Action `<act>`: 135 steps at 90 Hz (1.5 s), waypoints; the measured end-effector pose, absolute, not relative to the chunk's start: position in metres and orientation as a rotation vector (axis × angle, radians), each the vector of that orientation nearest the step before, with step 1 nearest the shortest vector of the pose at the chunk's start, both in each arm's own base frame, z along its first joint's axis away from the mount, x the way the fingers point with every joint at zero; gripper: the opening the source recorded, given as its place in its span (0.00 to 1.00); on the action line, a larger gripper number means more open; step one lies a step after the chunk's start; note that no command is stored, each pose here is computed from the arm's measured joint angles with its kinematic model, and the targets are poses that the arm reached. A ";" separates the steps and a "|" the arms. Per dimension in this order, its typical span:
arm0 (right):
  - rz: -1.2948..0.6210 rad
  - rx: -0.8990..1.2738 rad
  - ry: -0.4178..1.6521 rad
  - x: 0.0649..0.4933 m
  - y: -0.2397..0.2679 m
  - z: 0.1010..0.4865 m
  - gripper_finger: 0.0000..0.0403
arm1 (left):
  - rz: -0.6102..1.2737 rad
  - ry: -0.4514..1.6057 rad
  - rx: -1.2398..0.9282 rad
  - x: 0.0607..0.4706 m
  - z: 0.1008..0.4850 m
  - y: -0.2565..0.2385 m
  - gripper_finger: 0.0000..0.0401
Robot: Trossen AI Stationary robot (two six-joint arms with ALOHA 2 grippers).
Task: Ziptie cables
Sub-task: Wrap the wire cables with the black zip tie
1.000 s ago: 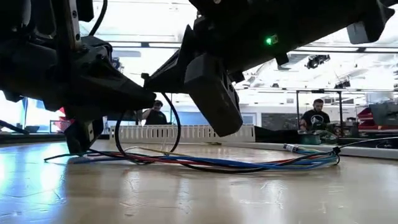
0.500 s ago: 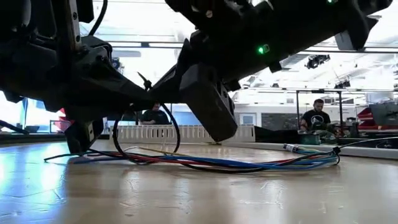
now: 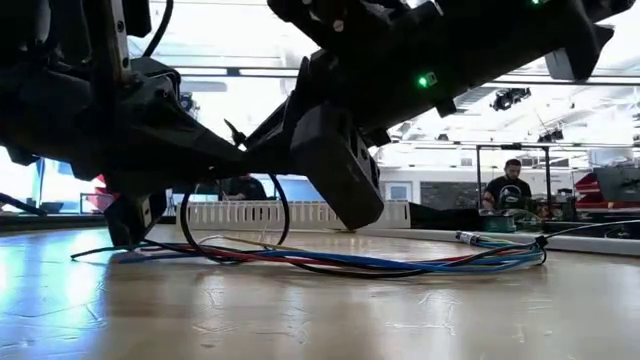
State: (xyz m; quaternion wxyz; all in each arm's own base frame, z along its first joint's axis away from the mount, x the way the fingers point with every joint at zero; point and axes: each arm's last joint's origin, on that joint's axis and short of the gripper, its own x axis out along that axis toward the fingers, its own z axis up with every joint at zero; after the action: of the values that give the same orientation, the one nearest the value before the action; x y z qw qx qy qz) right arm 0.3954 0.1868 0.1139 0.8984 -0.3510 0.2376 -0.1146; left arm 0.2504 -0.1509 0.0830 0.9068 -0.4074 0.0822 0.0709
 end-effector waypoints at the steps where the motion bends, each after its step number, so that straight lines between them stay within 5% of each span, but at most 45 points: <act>1: -0.240 -0.729 0.494 0.395 0.187 0.114 0.28 | 0.146 0.170 -0.841 0.250 0.083 -0.151 0.00; 31: -0.315 -0.646 0.575 0.393 0.175 0.105 0.26 | 0.149 0.168 -0.839 0.250 0.083 -0.151 0.00; 61: -0.263 -0.612 0.601 0.400 0.162 0.103 0.02 | 0.146 0.170 -0.836 0.250 0.083 -0.151 0.00; 135: -0.194 -0.892 0.517 0.399 0.181 0.114 0.00 | 0.098 0.184 -0.839 0.264 0.087 -0.149 0.00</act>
State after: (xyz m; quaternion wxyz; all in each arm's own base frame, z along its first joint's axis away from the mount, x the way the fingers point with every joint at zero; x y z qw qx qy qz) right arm 0.3990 0.1808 0.1143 0.8655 -0.4259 0.2469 -0.0925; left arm 0.2638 -0.1487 0.0874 0.9079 -0.4067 0.0894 0.0476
